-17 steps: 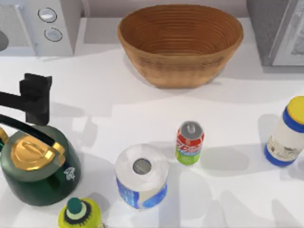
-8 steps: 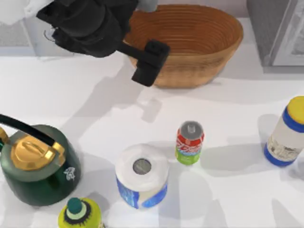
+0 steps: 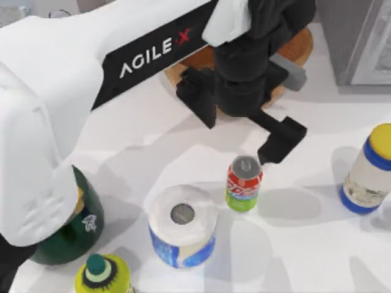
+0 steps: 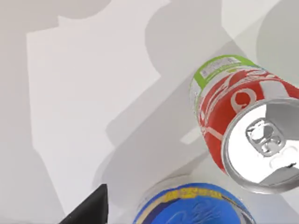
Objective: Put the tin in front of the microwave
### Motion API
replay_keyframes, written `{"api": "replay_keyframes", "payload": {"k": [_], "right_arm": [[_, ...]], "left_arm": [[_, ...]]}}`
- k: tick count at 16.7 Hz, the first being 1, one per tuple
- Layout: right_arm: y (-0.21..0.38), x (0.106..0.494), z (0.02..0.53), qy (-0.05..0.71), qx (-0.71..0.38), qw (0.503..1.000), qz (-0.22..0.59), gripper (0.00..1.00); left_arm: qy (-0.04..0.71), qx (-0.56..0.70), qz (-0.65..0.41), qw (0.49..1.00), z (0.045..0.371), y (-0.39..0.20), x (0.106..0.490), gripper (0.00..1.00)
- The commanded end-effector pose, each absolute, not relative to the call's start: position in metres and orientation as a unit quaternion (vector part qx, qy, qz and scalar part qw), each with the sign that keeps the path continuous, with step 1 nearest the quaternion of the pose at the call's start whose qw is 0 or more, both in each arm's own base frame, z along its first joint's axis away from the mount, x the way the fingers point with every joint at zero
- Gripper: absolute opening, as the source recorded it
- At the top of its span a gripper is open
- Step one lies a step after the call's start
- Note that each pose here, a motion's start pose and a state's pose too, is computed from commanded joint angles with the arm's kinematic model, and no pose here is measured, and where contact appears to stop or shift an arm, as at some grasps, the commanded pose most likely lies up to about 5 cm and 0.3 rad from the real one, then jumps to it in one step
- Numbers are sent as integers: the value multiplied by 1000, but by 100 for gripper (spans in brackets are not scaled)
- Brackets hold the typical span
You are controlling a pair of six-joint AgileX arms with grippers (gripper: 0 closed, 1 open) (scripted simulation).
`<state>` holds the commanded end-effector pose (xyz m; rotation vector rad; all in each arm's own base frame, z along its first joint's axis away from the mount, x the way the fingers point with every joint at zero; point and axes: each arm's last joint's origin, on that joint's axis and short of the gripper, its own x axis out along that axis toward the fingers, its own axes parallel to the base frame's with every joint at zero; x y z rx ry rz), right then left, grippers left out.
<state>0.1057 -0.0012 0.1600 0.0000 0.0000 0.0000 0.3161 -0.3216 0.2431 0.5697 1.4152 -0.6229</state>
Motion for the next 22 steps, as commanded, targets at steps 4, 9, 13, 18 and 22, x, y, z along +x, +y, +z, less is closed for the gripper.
{"api": "replay_keyframes", "payload": {"k": [4,9,13,18,22], "right_arm": [[-1,106,160,0,0,1000,0,100],[-1,106,160,0,0,1000,0,100],[-1,106,160,0,0,1000,0,100],[-1,106,160,0,0,1000,0,100],[-1,106,160,0,0,1000,0,100]], "left_arm": [[651,277,-277,650,220,-343,313,100],[652,275,-276,650,220,-342,315,100],[651,277,-278,650,202,-344,315,100],[651,277,-277,650,162,-344,313,100],[651,277,-277,650,160,-344,313,100]]}}
